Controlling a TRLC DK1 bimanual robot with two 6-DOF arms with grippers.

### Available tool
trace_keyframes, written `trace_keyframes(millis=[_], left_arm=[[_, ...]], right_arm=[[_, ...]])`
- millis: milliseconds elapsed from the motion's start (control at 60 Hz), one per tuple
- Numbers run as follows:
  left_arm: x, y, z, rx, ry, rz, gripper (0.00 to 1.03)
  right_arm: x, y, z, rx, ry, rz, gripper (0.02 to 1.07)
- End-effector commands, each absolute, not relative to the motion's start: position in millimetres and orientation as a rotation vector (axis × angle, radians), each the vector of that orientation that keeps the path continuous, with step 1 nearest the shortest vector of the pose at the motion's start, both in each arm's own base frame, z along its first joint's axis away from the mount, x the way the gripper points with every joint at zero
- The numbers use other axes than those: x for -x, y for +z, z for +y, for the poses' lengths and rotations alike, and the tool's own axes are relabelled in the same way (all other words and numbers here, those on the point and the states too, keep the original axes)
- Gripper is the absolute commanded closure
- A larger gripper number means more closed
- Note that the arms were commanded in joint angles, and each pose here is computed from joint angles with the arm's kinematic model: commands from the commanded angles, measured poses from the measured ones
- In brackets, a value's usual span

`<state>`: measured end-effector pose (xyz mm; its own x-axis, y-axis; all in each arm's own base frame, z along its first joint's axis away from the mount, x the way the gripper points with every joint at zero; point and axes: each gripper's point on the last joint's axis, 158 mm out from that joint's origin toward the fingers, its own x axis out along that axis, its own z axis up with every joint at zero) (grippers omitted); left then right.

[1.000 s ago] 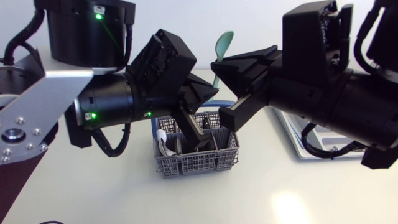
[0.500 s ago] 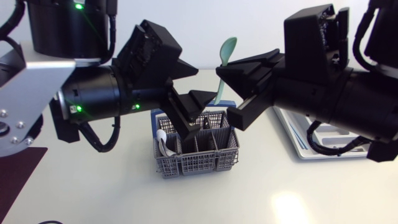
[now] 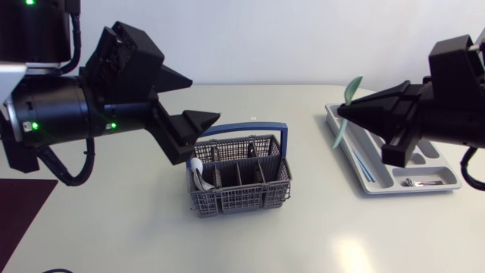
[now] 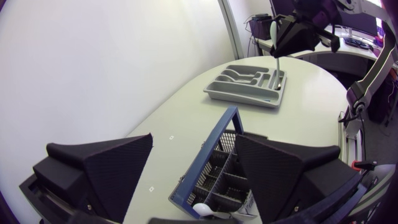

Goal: Sort the cutlery from the basket into the organizer compartments.

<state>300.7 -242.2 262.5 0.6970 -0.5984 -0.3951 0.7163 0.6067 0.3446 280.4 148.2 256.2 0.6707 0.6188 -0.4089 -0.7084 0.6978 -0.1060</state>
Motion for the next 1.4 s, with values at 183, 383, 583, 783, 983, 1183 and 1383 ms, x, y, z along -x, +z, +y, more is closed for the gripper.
trace_keyframes(millis=[183,383,583,783,983,1183,1383], left_arm=[[-291,239,-227,-0.574,-0.77,0.305,0.11],[-286,226,-224,-0.601,-0.784,0.339,0.11],[-283,215,-220,-0.619,-0.789,0.366,0.11],[-281,213,-217,-0.624,-0.787,0.375,0.11],[-278,212,-221,-0.628,-0.803,0.379,0.11],[-275,209,-223,-0.631,-0.813,0.386,0.11],[-274,209,-223,-0.63,-0.813,0.388,0.11]], right_arm=[[-294,209,74,0.371,0.72,0.468,1.01],[-311,169,18,0.403,0.693,0.558,1.01],[-324,129,-38,0.451,0.69,0.642,1.01],[-331,95,-88,0.524,0.694,0.708,1.01],[-340,68,-140,0.633,0.69,0.766,1.01],[-341,40,-165,0.781,0.72,0.816,1.01],[-351,20,-188,0.822,0.71,0.861,1.01]])
